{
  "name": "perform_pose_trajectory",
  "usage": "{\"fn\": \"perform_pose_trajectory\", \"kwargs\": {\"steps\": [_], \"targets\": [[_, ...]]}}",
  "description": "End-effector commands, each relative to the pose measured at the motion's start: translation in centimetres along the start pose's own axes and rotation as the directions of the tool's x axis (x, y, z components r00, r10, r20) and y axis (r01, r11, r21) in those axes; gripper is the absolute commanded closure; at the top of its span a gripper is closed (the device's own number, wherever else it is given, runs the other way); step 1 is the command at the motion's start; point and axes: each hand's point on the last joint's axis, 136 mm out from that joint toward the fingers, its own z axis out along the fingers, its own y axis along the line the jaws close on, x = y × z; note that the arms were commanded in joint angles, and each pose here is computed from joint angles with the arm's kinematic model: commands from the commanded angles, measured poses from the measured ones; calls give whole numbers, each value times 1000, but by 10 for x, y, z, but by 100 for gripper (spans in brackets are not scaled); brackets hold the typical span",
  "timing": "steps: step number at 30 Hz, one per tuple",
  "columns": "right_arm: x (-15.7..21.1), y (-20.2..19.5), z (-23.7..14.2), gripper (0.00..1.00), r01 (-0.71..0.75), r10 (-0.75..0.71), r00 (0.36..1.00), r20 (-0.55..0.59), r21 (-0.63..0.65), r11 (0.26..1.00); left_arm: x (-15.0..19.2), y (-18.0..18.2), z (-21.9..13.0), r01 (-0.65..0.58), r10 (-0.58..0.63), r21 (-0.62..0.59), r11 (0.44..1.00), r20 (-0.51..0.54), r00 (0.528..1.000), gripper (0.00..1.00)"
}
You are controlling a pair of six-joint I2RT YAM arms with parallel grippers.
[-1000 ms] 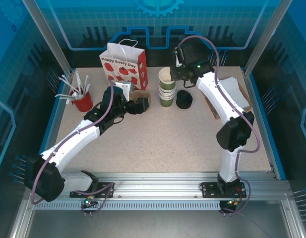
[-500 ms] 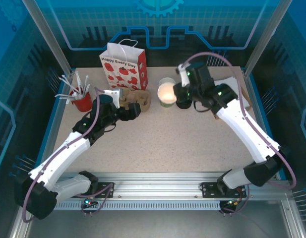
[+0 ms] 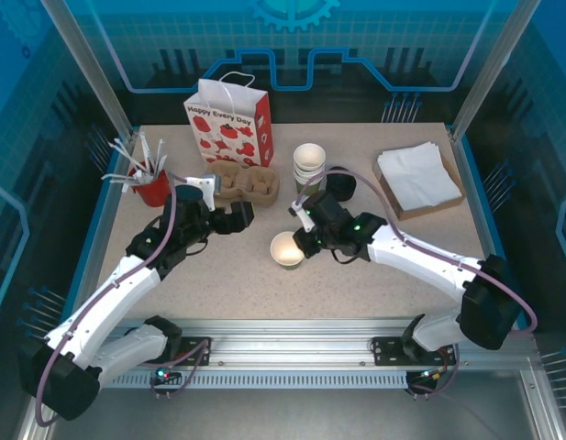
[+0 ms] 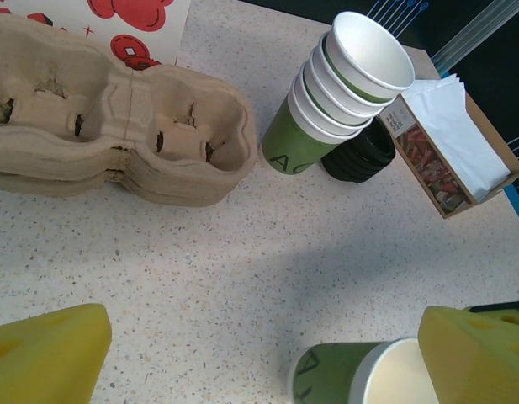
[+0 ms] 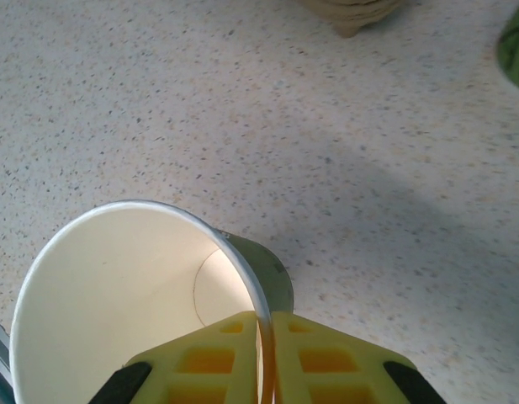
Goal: Pack the takeout coffee
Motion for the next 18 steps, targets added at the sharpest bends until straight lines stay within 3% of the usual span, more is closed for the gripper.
{"fn": "perform_pose_trajectory", "kwargs": {"steps": [1,11,15,18], "targets": [[-12,10,15,88,-8,10,998,67,-30,1000,4,7,-3,12,-12,-26,1000,-4,1000,4],[2,5,37,84,-10,10,1000,0,-2,1000,5,7,-4,8,-9,-23,1000,-8,1000,4],[-4,2,27,72,-20,19,1000,5,9,1000,6,7,-4,5,-5,-25,1000,-11,1000,4],[-19,2,5,55,-33,33,999,41,5,999,4,5,-4,4,-4,-15,1000,-10,1000,5]]}}
